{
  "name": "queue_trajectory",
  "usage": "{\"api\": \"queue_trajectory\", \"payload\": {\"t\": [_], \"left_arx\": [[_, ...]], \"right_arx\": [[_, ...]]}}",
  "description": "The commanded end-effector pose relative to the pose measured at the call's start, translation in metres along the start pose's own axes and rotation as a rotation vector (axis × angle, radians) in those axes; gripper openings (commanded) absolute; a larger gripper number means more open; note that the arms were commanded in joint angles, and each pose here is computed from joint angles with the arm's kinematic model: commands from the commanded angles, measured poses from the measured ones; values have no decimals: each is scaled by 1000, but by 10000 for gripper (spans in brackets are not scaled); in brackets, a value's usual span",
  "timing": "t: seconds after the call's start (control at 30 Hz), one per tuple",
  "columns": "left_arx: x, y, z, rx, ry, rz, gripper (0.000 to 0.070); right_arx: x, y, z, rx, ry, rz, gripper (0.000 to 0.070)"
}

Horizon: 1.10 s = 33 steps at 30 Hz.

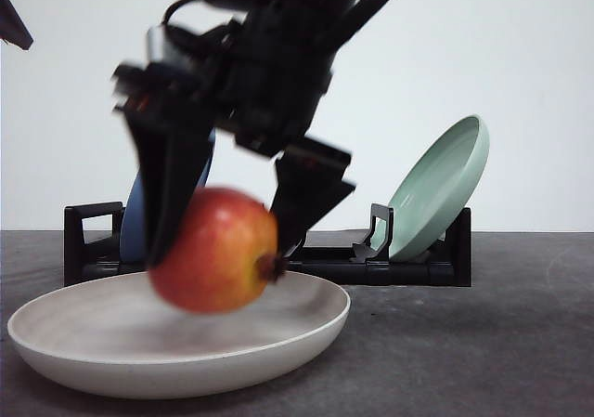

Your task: Place pomegranate in white plate

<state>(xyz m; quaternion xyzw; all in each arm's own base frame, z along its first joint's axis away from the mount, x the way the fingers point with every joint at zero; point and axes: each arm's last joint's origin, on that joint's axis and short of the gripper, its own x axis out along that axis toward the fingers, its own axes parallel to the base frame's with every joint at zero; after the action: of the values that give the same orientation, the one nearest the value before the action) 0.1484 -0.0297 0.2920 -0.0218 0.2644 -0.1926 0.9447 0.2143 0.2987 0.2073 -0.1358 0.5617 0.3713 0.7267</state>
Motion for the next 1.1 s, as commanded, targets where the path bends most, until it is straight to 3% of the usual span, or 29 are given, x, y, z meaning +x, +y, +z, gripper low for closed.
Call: {"api": "queue_trajectory", "payload": {"t": [0.0,0.23,0.4,0.57,0.67,0.83,0.93,1.07], "left_arx": [[1,0,2,10,-7,5,390],[1,0,2,11,-7,13,390],[1,0,2,11,-7,20,390],[1,0,2,10,-6,21,390],[1,0,2,10,-6,21,390],[1,0,2,11,-6,21,390],[1,0,2,11,-6,21,390],[1,0,2,10,-5,21,390]], "right_arx": [[6,6,6,-25,-14,10,493],[12,6,5,-29,-4,4,501],[12,6,5,-29,-5,5,584],[12,7,7,-37,-17,8,597],[12,7,8,-37,-26,9,681],[9,6,6,-46,-13,-3,686],[2,6,4,-65,-73,-34,685],[-4,2,-12,-91,-215,1,685]]}}
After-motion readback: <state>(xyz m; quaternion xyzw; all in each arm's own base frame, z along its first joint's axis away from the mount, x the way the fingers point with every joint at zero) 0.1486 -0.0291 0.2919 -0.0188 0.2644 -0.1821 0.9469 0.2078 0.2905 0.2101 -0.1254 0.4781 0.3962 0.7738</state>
